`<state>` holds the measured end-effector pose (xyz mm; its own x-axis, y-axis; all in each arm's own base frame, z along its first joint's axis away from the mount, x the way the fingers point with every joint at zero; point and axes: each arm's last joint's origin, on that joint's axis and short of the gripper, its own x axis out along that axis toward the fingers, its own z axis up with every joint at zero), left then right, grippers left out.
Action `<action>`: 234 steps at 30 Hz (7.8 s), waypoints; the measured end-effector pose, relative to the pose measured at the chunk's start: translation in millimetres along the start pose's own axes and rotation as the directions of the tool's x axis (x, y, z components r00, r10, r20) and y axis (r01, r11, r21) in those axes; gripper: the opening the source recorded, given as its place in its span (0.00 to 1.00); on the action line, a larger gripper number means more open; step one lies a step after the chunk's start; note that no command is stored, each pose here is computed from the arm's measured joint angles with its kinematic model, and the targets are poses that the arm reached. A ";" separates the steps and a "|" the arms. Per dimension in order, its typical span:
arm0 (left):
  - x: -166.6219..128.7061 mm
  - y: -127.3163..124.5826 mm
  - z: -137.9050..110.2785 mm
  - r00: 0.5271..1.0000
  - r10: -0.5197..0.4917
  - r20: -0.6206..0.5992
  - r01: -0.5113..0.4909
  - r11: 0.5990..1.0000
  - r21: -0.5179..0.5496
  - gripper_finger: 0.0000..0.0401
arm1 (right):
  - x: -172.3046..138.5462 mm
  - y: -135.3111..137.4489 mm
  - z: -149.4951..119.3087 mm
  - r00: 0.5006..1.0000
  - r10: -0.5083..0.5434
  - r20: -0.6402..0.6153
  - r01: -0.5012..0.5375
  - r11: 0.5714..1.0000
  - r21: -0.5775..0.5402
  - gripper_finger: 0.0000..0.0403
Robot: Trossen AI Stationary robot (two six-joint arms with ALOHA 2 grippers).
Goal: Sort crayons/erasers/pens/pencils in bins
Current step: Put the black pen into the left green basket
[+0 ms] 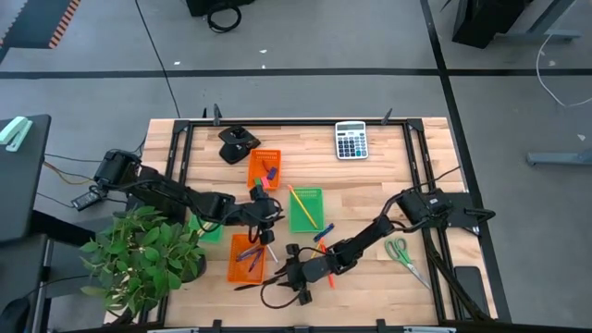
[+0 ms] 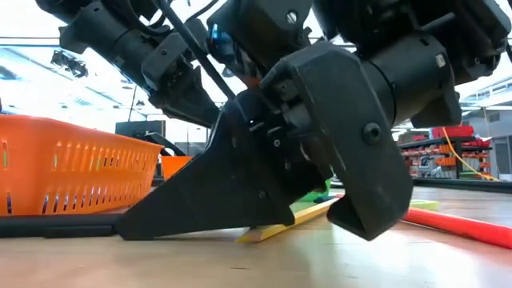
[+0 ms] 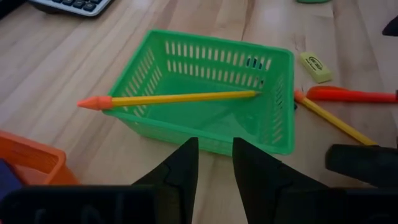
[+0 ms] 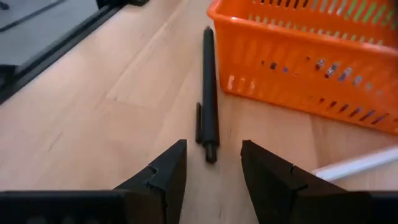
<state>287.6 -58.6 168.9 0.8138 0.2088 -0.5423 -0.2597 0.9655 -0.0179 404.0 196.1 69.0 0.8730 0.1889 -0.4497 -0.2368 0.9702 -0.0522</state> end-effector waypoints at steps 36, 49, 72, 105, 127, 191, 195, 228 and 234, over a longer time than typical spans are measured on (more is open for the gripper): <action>0.0 -0.4 0.1 1.000 -0.002 0.002 0.002 1.000 -0.008 0.27 | -32.1 1.8 19.2 0.972 -0.043 -0.229 0.028 0.997 -0.071 0.07; 0.1 -0.4 -0.1 1.000 -0.002 0.001 0.002 1.000 -0.007 0.27 | -99.3 22.8 53.1 0.960 -0.102 -0.260 0.077 0.992 -0.103 0.06; 0.1 0.0 -2.3 1.000 -0.006 -0.024 0.006 1.000 0.002 0.27 | -23.5 -15.1 10.1 0.980 0.190 -0.051 -0.197 0.955 -0.223 0.41; -1.2 -2.3 -5.3 0.999 -0.008 -0.045 0.009 1.000 0.022 0.27 | -29.6 -34.3 11.5 0.938 0.312 -0.151 -0.332 0.933 -0.140 0.11; -6.4 -17.8 1.2 0.984 -0.180 0.017 0.178 0.980 0.085 0.27 | -134.7 -41.3 93.8 0.953 -0.176 -0.244 0.103 0.953 -0.286 0.11; -11.0 -10.4 6.8 0.983 -0.181 0.013 0.181 0.984 0.005 0.11 | -124.9 -95.8 92.7 0.928 -0.268 -0.258 0.225 0.957 -0.184 0.17; -10.7 -9.6 4.9 0.985 -0.171 -0.005 0.171 0.985 0.011 0.11 | -125.0 -97.7 91.9 0.925 -0.269 -0.266 0.228 0.958 -0.176 0.23; -122.5 -1.3 -43.8 0.924 0.317 -0.212 -0.334 0.941 -0.048 0.11 | -168.2 -35.0 78.2 0.860 -0.269 -0.434 0.301 0.954 0.004 0.50; -142.5 -2.4 -60.2 0.902 0.350 -0.253 -0.382 0.920 -0.088 0.12 | -169.5 -33.8 53.1 0.828 -0.298 -0.475 0.347 0.938 0.016 0.50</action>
<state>141.0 -100.0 195.7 0.5114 0.4868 -0.7082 -0.5952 0.7951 0.1167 286.7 139.4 194.3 0.5912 -0.2052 -0.7800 0.0875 0.9777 -0.1910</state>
